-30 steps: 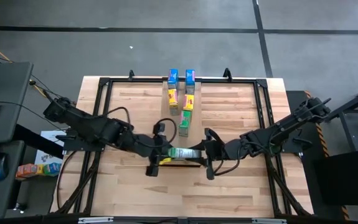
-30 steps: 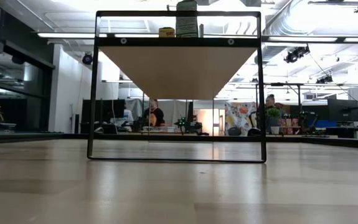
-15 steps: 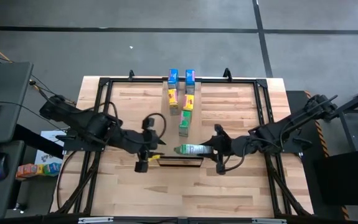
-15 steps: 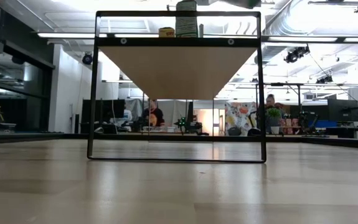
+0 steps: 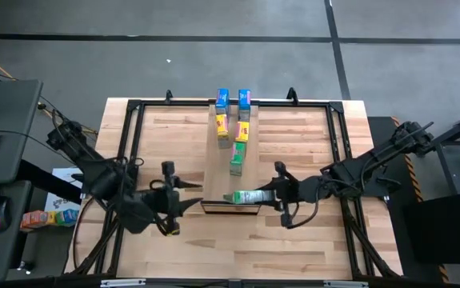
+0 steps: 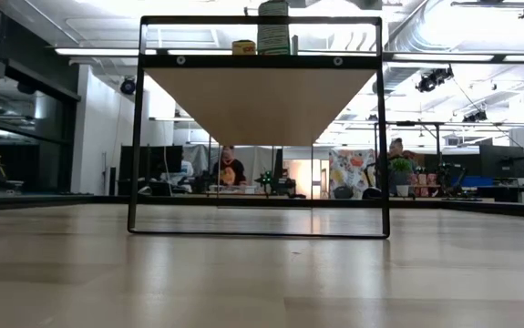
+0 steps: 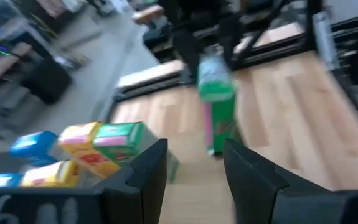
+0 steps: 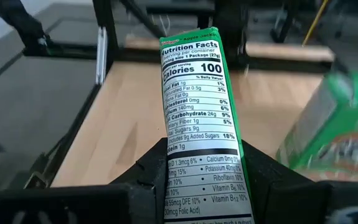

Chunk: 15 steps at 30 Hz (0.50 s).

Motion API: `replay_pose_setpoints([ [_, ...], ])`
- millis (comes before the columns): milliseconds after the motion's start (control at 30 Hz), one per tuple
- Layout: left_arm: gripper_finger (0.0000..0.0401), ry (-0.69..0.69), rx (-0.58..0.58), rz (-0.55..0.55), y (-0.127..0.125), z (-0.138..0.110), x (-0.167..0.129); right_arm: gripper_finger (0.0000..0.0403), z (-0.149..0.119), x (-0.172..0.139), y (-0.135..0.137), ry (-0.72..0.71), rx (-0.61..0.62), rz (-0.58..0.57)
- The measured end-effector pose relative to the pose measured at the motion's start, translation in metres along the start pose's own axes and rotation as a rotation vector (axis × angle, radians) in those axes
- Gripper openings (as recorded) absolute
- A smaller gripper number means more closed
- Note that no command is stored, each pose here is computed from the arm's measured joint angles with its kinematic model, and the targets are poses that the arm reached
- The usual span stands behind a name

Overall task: Stack cereal on shelf
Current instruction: Put the green cereal box on the shelf

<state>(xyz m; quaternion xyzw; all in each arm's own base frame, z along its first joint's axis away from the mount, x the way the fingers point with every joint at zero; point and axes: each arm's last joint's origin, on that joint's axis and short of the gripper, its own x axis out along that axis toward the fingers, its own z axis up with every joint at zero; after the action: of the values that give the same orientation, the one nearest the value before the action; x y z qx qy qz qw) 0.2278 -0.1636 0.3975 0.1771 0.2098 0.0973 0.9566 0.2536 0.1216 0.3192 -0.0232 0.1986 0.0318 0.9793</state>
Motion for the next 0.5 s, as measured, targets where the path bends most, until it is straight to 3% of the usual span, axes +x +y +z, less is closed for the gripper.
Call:
replay_pose_setpoints([
  [200,0.0145,-0.097,-0.040,0.066,-0.004,-0.034,0.004,0.0107,0.007,0.005,0.000,-0.185,-0.092,0.035],
  [367,0.0145,-0.201,-0.116,-0.054,0.009,-0.060,0.004,0.0108,-0.012,0.018,-0.013,-0.315,-0.100,0.066],
  [500,0.0145,-0.330,-0.162,-0.168,0.019,-0.077,0.008,0.0110,-0.022,0.018,-0.024,-0.516,-0.102,0.122],
])
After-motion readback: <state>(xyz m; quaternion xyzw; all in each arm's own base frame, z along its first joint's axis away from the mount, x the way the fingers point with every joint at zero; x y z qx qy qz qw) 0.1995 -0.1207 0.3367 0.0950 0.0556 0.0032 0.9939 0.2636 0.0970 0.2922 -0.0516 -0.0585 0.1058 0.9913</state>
